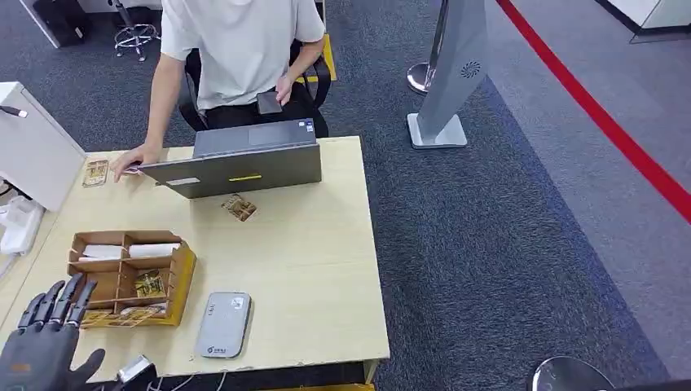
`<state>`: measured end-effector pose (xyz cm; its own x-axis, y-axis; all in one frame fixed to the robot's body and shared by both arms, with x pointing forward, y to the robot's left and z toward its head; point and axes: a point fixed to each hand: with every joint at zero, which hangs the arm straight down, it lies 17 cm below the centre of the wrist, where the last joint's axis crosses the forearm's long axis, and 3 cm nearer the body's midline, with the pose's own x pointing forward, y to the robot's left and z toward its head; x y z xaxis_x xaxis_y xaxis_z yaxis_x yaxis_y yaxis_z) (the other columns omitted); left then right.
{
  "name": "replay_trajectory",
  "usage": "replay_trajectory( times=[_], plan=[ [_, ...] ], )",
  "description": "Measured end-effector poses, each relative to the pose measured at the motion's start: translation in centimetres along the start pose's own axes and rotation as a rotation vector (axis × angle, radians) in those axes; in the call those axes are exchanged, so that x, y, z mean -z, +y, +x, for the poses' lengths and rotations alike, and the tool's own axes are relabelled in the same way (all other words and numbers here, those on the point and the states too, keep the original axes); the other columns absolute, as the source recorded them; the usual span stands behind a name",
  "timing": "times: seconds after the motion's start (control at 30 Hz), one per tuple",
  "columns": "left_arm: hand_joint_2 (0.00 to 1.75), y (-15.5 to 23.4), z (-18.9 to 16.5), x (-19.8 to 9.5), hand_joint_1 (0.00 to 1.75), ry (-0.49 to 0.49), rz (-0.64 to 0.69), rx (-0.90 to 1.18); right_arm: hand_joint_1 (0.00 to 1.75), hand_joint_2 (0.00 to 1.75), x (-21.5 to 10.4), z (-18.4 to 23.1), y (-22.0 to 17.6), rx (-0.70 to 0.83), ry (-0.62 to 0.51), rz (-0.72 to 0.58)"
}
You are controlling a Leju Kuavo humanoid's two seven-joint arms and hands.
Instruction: Pass the card to the sensor for recognition and then transmit it.
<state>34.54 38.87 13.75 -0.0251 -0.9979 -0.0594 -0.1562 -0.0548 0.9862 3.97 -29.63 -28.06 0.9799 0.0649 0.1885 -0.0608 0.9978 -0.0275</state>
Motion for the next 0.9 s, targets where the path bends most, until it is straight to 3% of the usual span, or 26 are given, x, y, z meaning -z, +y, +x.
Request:
replay_trajectory(
  times=[0.7,0.9],
  plan=[
    [1.75,-3.4,-1.4,1.1,0.0,0.053,-0.066,0.003,0.0,1.75,0.0,0.0,0.0,-0.036,0.006,0.002],
    [1.75,-3.4,-1.0,2.6,0.0,0.056,-0.008,0.061,0.0,1.75,0.1,0.3,0.2,-0.054,-0.002,0.004]
  ],
)
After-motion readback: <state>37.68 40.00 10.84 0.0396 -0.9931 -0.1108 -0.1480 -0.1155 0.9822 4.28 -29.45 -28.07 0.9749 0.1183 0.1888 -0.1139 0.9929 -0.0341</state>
